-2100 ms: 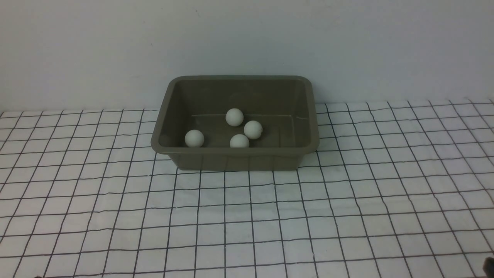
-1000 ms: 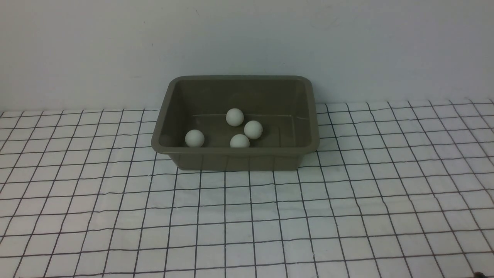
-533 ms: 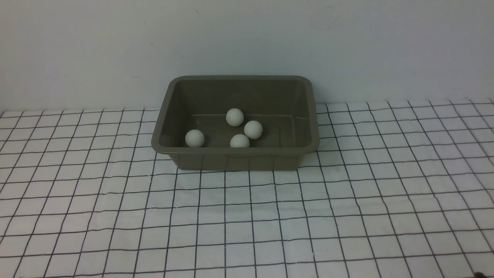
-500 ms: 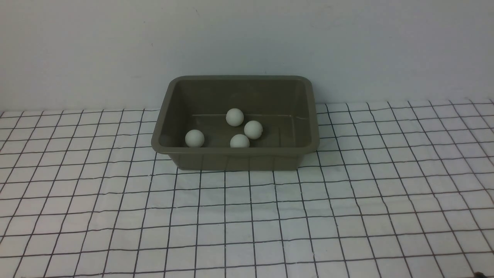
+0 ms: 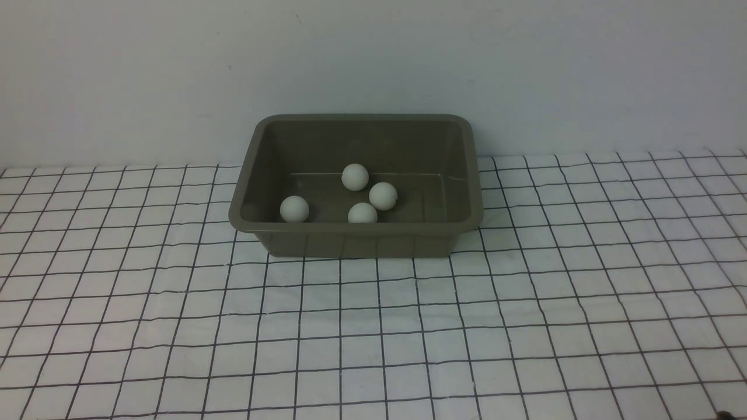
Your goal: Put the table tennis balls into the box on the white checkered tablecloth.
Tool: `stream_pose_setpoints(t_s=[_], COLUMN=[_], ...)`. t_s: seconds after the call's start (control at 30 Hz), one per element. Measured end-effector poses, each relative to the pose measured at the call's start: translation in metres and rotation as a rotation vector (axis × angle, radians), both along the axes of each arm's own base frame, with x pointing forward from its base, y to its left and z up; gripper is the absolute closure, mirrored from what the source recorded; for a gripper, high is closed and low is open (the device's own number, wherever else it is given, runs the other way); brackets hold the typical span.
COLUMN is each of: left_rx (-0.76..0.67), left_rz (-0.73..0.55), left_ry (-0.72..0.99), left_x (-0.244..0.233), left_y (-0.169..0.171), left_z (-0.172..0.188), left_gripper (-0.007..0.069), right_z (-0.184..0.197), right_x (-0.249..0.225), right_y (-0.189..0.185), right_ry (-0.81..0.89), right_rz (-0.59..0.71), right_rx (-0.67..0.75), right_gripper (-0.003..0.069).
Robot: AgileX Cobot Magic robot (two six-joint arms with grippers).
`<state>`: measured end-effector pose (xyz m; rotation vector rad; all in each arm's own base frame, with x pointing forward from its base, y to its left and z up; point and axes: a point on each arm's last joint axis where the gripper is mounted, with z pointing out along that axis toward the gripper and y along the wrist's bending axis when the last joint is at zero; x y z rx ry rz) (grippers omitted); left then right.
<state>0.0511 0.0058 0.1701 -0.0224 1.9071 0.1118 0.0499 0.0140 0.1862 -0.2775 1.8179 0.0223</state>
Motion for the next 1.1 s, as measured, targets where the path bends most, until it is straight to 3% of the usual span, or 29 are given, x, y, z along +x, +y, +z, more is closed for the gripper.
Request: stream_pose_setpoints(t_s=[0.9,1.1], left_rx=[0.0,0.0], left_rz=[0.0,0.0], left_ry=[0.0,0.0], left_x=[0.0,0.0], left_y=[0.0,0.0], left_z=[0.0,0.0], left_gripper=[0.023,0.023], right_z=[0.0,0.0004], right_x=[0.0,0.001], right_y=[0.0,-0.0065], right_ry=[0.002,0.006], right_rz=[-0.003,-0.096], right_rx=[0.013,0.08], right_gripper=[0.0144,0.0144])
